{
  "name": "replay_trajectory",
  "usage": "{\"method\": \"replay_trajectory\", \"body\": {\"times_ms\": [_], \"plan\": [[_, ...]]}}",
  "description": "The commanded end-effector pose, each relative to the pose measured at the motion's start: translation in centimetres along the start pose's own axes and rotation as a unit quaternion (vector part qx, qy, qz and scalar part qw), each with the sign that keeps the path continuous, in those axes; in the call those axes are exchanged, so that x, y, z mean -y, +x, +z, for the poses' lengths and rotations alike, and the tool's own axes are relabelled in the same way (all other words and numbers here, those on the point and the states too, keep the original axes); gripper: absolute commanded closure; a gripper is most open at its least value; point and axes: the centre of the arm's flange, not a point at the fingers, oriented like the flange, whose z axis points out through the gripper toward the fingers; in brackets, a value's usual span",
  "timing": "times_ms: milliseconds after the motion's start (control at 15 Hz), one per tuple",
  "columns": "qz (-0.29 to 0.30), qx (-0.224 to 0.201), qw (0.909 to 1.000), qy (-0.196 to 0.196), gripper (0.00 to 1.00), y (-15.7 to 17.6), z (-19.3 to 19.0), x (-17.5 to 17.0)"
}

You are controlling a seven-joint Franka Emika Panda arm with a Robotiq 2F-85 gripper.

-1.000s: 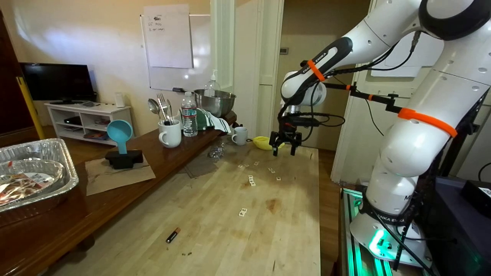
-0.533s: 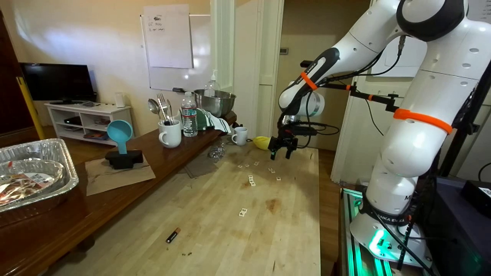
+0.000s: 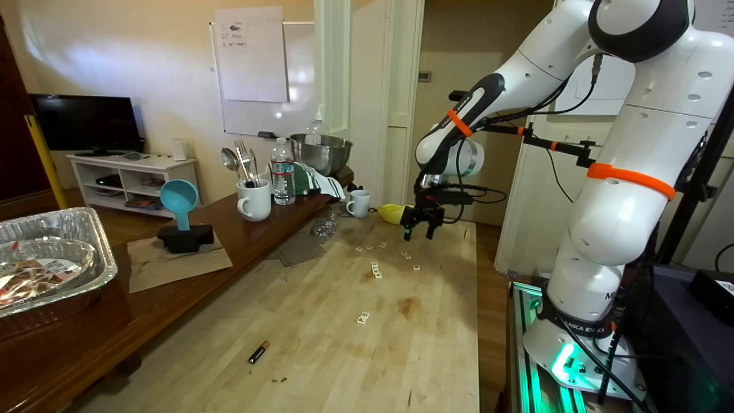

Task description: Move a letter tile backwards

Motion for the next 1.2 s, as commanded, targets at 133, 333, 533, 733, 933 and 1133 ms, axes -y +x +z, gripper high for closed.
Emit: {"method": "replay_trajectory", "body": {"times_ms": [133, 333, 533, 733, 933, 1133], "plan": [[-0.022, -0.026, 0.9994, -0.005, 0.26, 0.9, 1.4, -0.5], [-0.031, -0.037, 0.9988, -0.008, 0.49, 1.4, 2.2, -0.7], [-0.034, -0.042, 0.9985, -0.008, 0.72, 1.7, 3.2, -0.9], [-0.036, -0.041, 0.9985, -0.005, 0.95, 1.8, 4.3, -1.1], [-0.035, -0.043, 0.9984, -0.006, 1.00, 1.9, 4.9, -1.4], [-0.035, -0.046, 0.9983, -0.008, 1.00, 2.1, 5.5, -1.6]]}}
